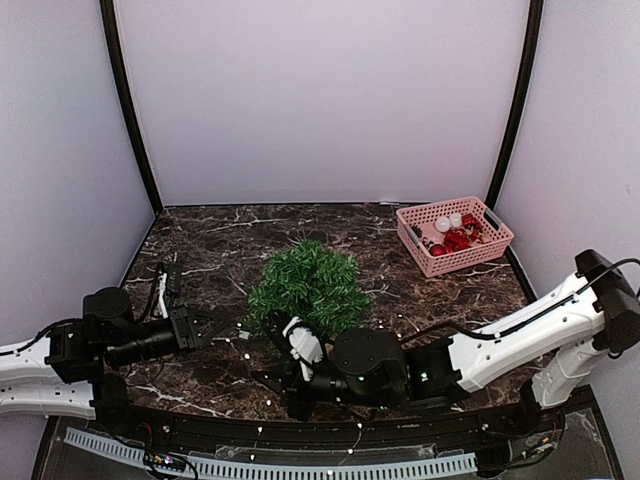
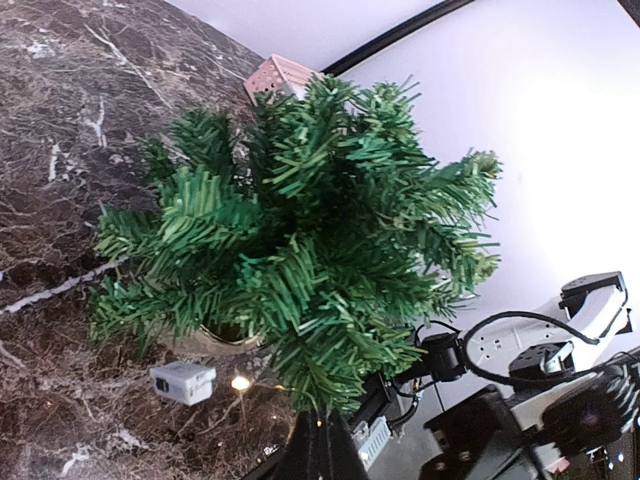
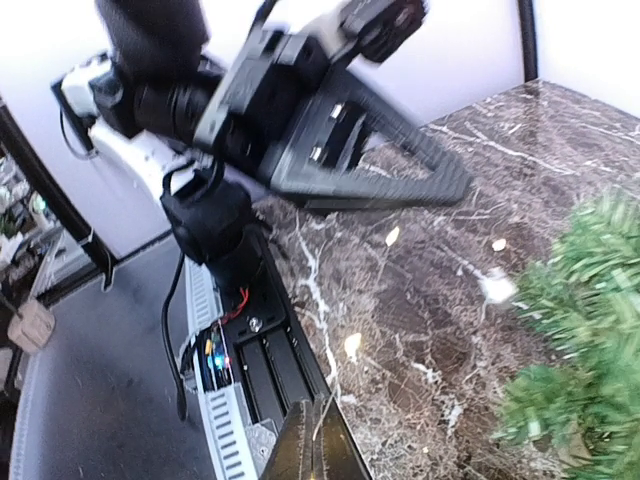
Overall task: Decorate the small christmas tree
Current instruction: Wrap the side of the string light in the gap of the branches.
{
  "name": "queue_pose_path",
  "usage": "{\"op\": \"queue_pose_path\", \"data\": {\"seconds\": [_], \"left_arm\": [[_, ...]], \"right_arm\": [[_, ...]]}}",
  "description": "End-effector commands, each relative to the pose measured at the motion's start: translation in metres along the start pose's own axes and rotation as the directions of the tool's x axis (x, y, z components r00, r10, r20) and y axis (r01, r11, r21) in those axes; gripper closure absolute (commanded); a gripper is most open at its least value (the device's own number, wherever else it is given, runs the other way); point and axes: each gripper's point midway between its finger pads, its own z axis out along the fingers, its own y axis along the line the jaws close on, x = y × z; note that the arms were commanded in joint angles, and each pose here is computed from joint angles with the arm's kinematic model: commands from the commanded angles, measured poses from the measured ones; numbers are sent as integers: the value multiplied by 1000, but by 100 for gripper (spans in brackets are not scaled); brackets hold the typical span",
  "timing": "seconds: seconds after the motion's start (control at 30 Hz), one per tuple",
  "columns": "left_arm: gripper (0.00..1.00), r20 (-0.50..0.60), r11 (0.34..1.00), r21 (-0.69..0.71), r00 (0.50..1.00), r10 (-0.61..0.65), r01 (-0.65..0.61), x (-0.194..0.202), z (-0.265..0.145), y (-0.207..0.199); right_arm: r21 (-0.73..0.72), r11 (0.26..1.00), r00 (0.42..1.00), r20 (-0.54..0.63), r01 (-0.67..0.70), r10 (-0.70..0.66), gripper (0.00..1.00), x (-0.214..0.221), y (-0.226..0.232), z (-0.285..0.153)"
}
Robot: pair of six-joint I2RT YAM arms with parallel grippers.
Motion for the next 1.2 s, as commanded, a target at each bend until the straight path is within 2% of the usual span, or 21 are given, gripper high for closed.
{"op": "queue_pose_path", "data": {"seconds": [0.0,0.23,0.4,0.53,0.63,0.83,1.17], "left_arm": [[100,171,991,-124,985,-29,50,-25,-11,30],[100,202,965,-263,978,55,0,-32,-19,56],[100,206,962,-272,974,98,-39,-43,-10,58],[100,158,963,-261,982,109,-65,-45,7,57],[100,121,948,-298,981,152,-110,-46,18,63],[100,116,926,-339,970,214,-164,-62,31,67],[100,113,875,-439,953,280,-205,-77,22,77]], "right_arm": [[23,998,998,-38,-53,54,100,1,-2,-13],[123,989,994,-64,-83,92,100,0,-14,-5],[157,981,991,-51,-115,124,100,-6,-18,-5],[193,972,988,-49,-135,147,100,-6,-24,-8],[223,964,987,-42,-143,156,100,-4,-30,-9],[256,955,986,-35,-147,161,100,-4,-36,-7],[271,956,989,-55,-115,134,100,-5,-36,5]]}}
